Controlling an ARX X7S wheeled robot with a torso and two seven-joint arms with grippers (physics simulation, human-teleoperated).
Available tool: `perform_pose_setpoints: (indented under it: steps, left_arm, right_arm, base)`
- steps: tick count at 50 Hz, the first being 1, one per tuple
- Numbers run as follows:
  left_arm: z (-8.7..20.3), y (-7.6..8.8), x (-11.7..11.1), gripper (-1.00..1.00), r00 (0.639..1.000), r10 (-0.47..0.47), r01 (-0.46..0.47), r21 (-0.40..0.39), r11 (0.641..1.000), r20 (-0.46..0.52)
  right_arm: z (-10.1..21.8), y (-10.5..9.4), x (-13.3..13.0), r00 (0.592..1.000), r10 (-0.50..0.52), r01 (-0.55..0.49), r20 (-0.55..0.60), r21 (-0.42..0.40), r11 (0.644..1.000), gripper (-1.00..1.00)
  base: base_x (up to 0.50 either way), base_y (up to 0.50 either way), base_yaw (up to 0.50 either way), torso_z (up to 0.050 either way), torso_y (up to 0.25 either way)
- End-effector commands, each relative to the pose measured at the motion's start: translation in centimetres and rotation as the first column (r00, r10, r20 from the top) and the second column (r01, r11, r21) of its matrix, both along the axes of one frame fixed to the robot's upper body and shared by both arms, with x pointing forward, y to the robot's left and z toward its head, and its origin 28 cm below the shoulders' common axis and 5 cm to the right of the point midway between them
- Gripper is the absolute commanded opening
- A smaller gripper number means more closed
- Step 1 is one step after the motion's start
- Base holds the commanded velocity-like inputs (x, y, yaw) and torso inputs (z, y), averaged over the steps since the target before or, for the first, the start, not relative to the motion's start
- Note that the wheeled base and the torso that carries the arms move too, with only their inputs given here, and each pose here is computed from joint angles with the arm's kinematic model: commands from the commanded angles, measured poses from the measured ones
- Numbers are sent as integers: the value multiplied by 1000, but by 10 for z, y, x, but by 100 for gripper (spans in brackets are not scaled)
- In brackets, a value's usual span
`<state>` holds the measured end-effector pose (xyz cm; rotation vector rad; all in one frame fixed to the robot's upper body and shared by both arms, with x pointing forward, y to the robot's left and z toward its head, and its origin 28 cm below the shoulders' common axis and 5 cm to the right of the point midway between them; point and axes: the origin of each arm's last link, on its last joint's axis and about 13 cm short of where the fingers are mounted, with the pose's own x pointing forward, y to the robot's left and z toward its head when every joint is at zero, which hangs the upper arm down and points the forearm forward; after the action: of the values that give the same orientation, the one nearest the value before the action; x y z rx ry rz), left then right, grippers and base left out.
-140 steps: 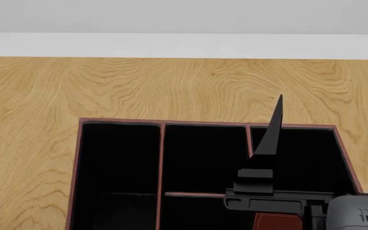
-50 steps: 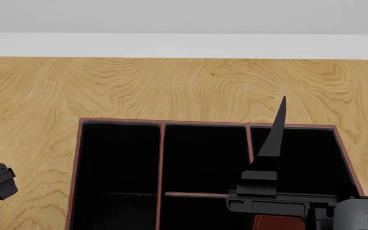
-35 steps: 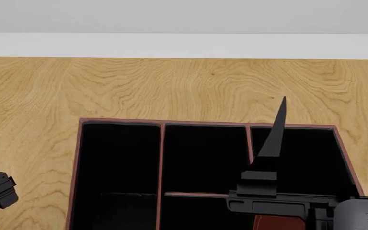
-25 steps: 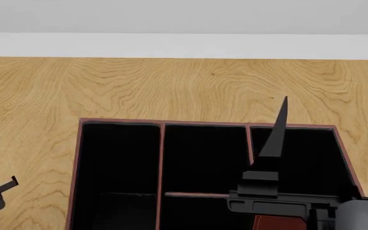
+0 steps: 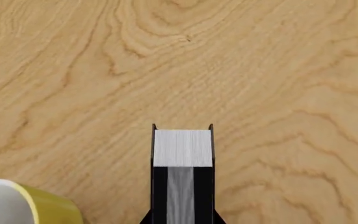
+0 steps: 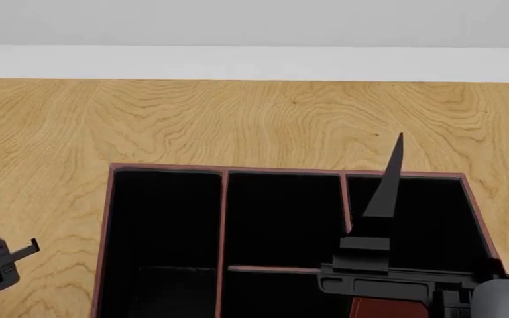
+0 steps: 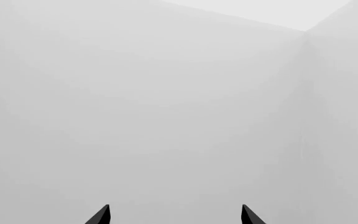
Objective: Pick up the book and place it in the back compartment of the caddy.
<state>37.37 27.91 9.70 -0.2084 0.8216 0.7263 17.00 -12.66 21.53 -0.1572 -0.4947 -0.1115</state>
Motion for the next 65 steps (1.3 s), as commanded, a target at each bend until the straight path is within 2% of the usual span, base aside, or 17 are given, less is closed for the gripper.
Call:
perform_pose_setpoints:
  steps: [1, 22, 30, 32, 36, 37, 40, 42, 43, 45, 46, 52, 57, 62, 63, 65]
  left_arm:
    - [18, 1, 2, -100, 998, 14, -17, 37, 999, 61]
    - [54, -4, -2, -100, 988, -50, 36, 98, 994, 146]
    - [67, -4, -3, -100, 979, -100, 69, 167, 983, 179]
    - [75, -5, -4, -100, 965, -135, 93, 186, 978, 226]
    - [84, -4, -7, -100, 952, -177, 124, 215, 969, 250]
    - [90, -4, -8, -100, 935, -202, 139, 222, 965, 291]
    - [101, -3, -12, -100, 910, -251, 169, 258, 951, 330]
    - [106, -3, -13, -100, 896, -288, 194, 286, 938, 338]
    - [112, -3, -14, -100, 882, -319, 199, 341, 919, 347]
    - [119, -3, -16, -100, 872, -342, 209, 366, 907, 350]
    - [123, -3, -17, -100, 874, -328, 201, 348, 916, 357]
    - [138, 0, -18, -100, 857, -355, 217, 364, 906, 373]
    - [146, 3, -18, -100, 859, -348, 214, 353, 911, 376]
    - [153, 5, -19, -100, 853, -343, 191, 375, 907, 395]
    - [156, 5, -19, -100, 848, -339, 194, 356, 914, 407]
    - [161, 5, -20, -100, 836, -335, 164, 386, 908, 434]
  right_arm:
    - [0, 0, 0, 1000, -1, 1, 1, 3, 1000, 100]
    - [0, -1, -2, 1000, -2, 2, 5, 6, 1000, 100]
    - [1, -1, -2, 1000, -3, 3, 7, 7, 1000, 100]
    - [1, -1, -3, 1000, -5, 5, 8, 7, 1000, 100]
    - [1, -1, -3, 1000, -5, 5, 10, 7, 1000, 100]
    - [1, -1, -3, 1000, -6, 6, 10, 7, 1000, 100]
    - [1, -1, -3, 1000, -5, 5, 8, 5, 1000, 100]
    - [1, -1, -3, 1000, -4, 4, 8, 4, 1000, 100]
    - [2, -1, -3, 1000, -4, 4, 10, 3, 1000, 100]
    - [2, -1, -4, 1000, -5, 5, 10, 4, 1000, 100]
    - [2, -1, -4, 1000, -6, 6, 11, 4, 1000, 100]
    - [2, -1, -4, 1000, -4, 4, 12, 3, 1000, 100]
    - [2, -1, -4, 1000, -3, 3, 13, 4, 1000, 100]
    - [2, 0, -3, 1000, -4, 4, 11, 3, 1000, 100]
    - [2, 0, -3, 1000, -4, 4, 11, 3, 1000, 100]
    - [2, 0, -3, 1000, -4, 4, 11, 3, 1000, 100]
  base:
    - [0, 0, 0, 0, 0]
    - [0, 0, 0, 0, 1]
    - [0, 0, 0, 0, 1]
    - [0, 0, 0, 0, 5]
    - [0, 0, 0, 0, 0]
    - [0, 0, 0, 0, 0]
    - [0, 0, 0, 0, 3]
    - [0, 0, 0, 0, 0]
    - [0, 0, 0, 0, 0]
    - [0, 0, 0, 0, 0]
    - [0, 0, 0, 0, 10]
    - [0, 0, 0, 0, 0]
    - [0, 0, 0, 0, 2]
    - [0, 0, 0, 0, 2]
    - [0, 0, 0, 0, 0]
    - [0, 0, 0, 0, 0]
